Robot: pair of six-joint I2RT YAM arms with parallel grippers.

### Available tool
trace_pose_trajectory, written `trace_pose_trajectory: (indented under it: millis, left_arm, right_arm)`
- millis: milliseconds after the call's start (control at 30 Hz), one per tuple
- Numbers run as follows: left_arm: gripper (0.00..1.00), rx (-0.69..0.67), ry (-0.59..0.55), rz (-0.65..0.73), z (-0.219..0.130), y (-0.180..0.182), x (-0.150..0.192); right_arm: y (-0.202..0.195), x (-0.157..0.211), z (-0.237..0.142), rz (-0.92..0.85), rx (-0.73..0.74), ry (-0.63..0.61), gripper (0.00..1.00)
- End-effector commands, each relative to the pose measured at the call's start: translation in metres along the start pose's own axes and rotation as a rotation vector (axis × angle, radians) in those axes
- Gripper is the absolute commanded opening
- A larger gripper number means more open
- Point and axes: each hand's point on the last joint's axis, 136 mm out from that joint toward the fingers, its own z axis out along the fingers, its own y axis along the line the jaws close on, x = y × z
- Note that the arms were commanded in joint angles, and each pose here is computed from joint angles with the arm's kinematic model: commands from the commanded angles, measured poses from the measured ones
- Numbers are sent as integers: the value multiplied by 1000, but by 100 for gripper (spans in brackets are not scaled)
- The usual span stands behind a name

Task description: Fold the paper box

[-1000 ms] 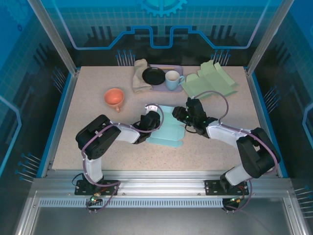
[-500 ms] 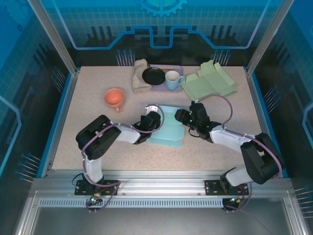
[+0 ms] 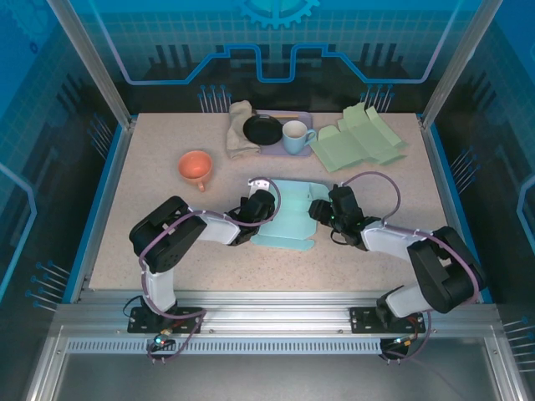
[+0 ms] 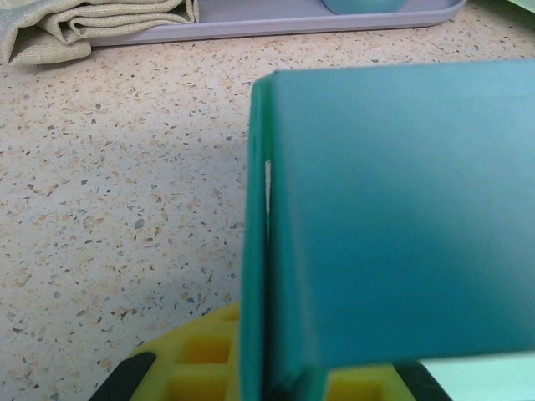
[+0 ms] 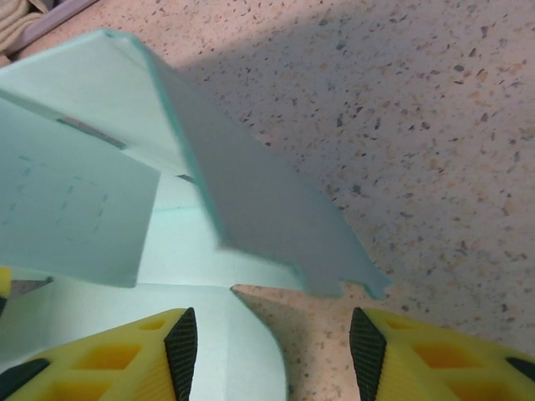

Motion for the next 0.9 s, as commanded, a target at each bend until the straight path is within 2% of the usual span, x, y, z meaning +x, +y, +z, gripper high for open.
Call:
trace_pose_trajectory:
  millis: [0,367,600,867]
  left_arm:
    - [0,-8,109,52,-1,4,30]
    - [0,12,120,56,-2,1,31]
    - [0,34,133,90,-4,-4,35]
    - [0,35,141,81,-2,-7,34]
  right_arm:
    - [-2,-13,7,-33,7,-35,53]
    - [2,-22,26,0,-66,-68,52]
    - [19,-23,34,-55,-148,-50,51]
    - [49,-19,27,-127,-274,-71,45]
